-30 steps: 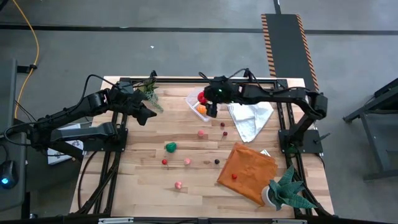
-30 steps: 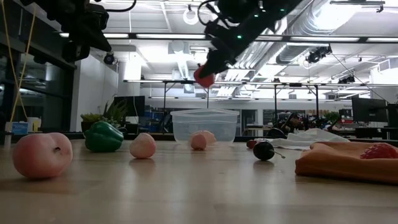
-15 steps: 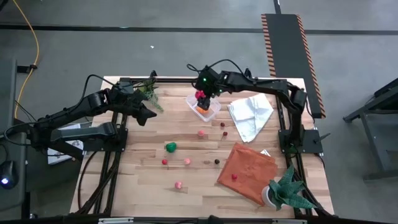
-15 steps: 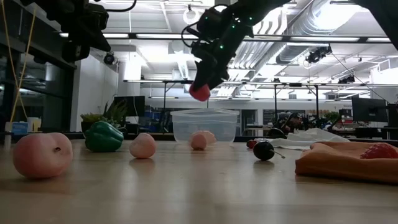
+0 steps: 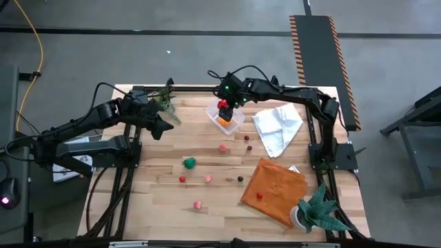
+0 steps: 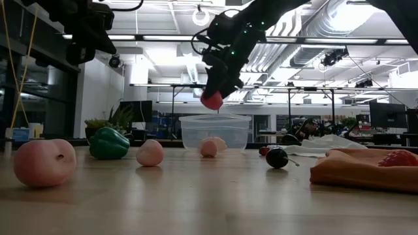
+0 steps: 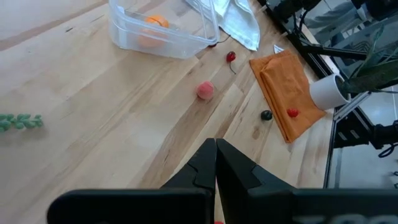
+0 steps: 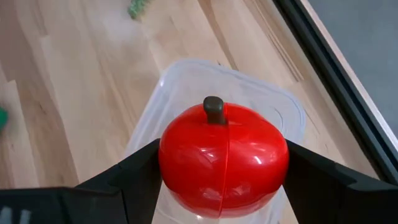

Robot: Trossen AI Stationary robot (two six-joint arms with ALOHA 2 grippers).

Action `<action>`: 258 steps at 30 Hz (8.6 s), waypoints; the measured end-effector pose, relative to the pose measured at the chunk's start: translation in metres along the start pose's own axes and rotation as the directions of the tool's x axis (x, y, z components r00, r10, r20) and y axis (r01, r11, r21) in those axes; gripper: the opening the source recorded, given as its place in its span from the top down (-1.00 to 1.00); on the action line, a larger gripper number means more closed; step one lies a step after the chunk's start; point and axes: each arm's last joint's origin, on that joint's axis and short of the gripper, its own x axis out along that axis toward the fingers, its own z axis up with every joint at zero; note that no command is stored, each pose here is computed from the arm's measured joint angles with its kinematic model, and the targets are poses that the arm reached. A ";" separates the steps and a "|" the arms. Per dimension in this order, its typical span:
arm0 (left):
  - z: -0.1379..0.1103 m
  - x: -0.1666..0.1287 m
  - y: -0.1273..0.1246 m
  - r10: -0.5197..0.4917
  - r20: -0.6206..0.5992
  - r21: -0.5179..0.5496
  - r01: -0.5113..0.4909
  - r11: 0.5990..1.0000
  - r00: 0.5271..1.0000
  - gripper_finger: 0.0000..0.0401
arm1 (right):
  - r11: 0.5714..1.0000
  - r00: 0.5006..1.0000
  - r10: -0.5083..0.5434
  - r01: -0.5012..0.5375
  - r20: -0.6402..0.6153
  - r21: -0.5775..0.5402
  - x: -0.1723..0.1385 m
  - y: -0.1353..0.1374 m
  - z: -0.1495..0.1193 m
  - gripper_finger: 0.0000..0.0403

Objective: Pick and placing Produce into tupperware
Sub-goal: Put the red apple into the transparent bin, then put the red raspberry into the transparent bin

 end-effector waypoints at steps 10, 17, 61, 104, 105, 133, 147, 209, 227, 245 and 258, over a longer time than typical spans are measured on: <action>0.000 0.000 0.000 -0.005 0.000 0.053 0.005 0.999 1.000 1.00 | 0.999 0.998 0.004 -0.001 -0.062 0.045 0.015 -0.002 -0.007 -0.33; 0.000 0.000 0.000 -0.005 0.000 0.093 0.005 0.996 1.000 1.00 | 0.997 0.997 0.016 -0.010 -0.081 0.075 0.024 -0.002 -0.010 -0.33; 0.000 0.000 0.000 0.004 0.004 0.144 -0.005 0.990 1.000 1.00 | 0.998 0.998 0.035 -0.032 -0.055 0.056 0.026 0.002 -0.007 -0.52; 0.000 0.000 0.000 0.001 0.001 0.136 -0.001 0.991 1.000 1.00 | 0.958 0.977 0.166 -0.191 -0.132 -0.212 -0.077 0.033 -0.017 -0.42; 0.000 0.000 0.000 -0.002 0.001 0.136 0.002 0.991 1.000 1.00 | 0.958 0.974 0.164 -0.195 -0.156 -0.210 -0.078 0.032 -0.019 -0.39; 0.000 0.000 -0.001 -0.018 -0.008 0.083 0.018 0.996 1.000 1.00 | 0.916 0.937 0.304 -0.337 -0.174 -0.217 -0.158 0.048 -0.040 0.39; 0.000 0.000 -0.001 -0.021 -0.010 0.081 0.022 0.996 1.000 1.00 | 0.922 0.945 0.300 -0.322 -0.129 -0.215 -0.195 0.041 -0.050 0.39; -0.003 0.000 0.002 0.035 -0.023 0.107 -0.032 0.994 0.999 1.00 | 0.684 0.852 0.522 -0.391 -0.038 0.616 -0.101 0.143 -0.161 0.40; -0.007 0.000 0.005 0.058 -0.068 0.161 -0.047 0.986 0.996 1.00 | 0.856 0.900 0.179 0.057 -0.398 0.514 -0.106 0.213 -0.158 0.40; -0.008 0.000 0.005 0.060 -0.070 0.161 -0.048 0.986 0.996 1.00 | 0.756 0.871 0.182 0.174 -0.457 0.631 -0.120 0.242 -0.186 0.40; -0.007 0.000 0.005 0.065 -0.063 0.196 -0.052 0.979 0.996 1.00 | 0.786 0.822 0.159 0.230 -0.547 0.574 -0.093 0.252 -0.197 0.40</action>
